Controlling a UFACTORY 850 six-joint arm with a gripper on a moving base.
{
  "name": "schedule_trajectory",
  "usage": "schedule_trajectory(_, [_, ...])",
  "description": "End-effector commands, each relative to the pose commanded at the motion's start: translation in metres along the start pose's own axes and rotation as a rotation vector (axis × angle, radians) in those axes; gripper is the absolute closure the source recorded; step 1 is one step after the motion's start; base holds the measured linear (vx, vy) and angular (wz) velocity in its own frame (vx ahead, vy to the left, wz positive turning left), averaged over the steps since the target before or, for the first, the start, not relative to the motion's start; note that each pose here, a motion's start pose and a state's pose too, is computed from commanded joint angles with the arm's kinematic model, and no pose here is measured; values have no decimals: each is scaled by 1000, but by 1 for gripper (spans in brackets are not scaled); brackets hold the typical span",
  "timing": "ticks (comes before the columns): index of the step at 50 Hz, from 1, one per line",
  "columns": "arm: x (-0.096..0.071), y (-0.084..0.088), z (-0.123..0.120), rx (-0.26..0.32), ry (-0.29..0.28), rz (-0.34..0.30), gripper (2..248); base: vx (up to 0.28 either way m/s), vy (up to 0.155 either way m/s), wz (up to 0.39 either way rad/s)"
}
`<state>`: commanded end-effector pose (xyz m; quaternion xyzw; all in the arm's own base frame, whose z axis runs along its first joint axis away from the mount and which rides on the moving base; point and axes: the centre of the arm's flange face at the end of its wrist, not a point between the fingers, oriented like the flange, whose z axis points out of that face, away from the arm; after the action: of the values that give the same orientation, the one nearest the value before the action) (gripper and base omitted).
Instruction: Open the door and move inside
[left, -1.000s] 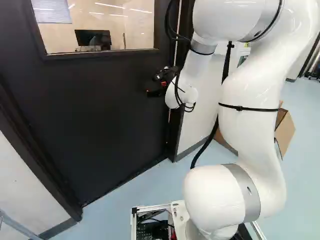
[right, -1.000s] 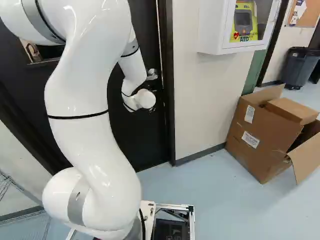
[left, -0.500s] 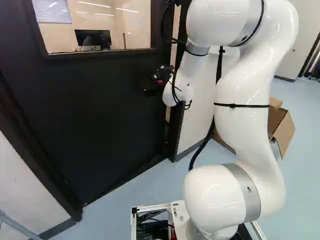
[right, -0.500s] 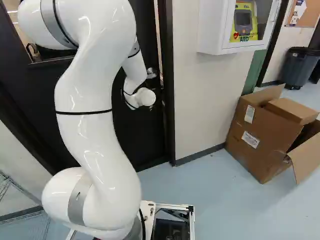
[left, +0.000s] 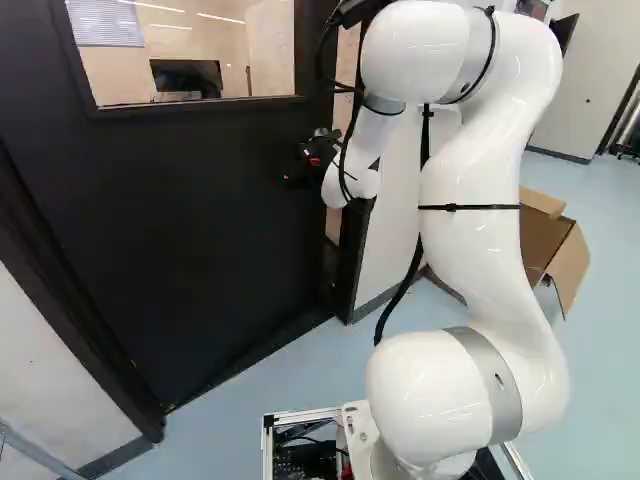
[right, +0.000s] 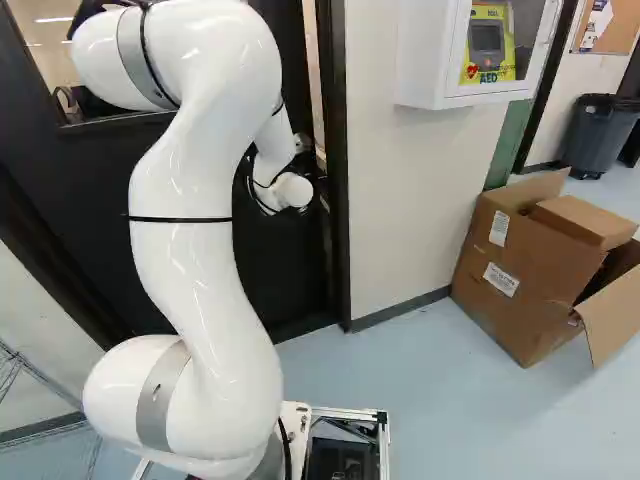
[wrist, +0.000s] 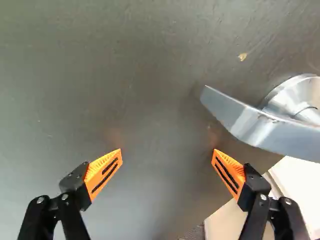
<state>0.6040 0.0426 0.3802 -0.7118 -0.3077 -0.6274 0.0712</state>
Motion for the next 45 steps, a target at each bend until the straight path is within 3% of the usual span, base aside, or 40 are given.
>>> schedule_trajectory(45, [-3, 16, 73, 45, 57, -65, 3, 0, 0, 0])
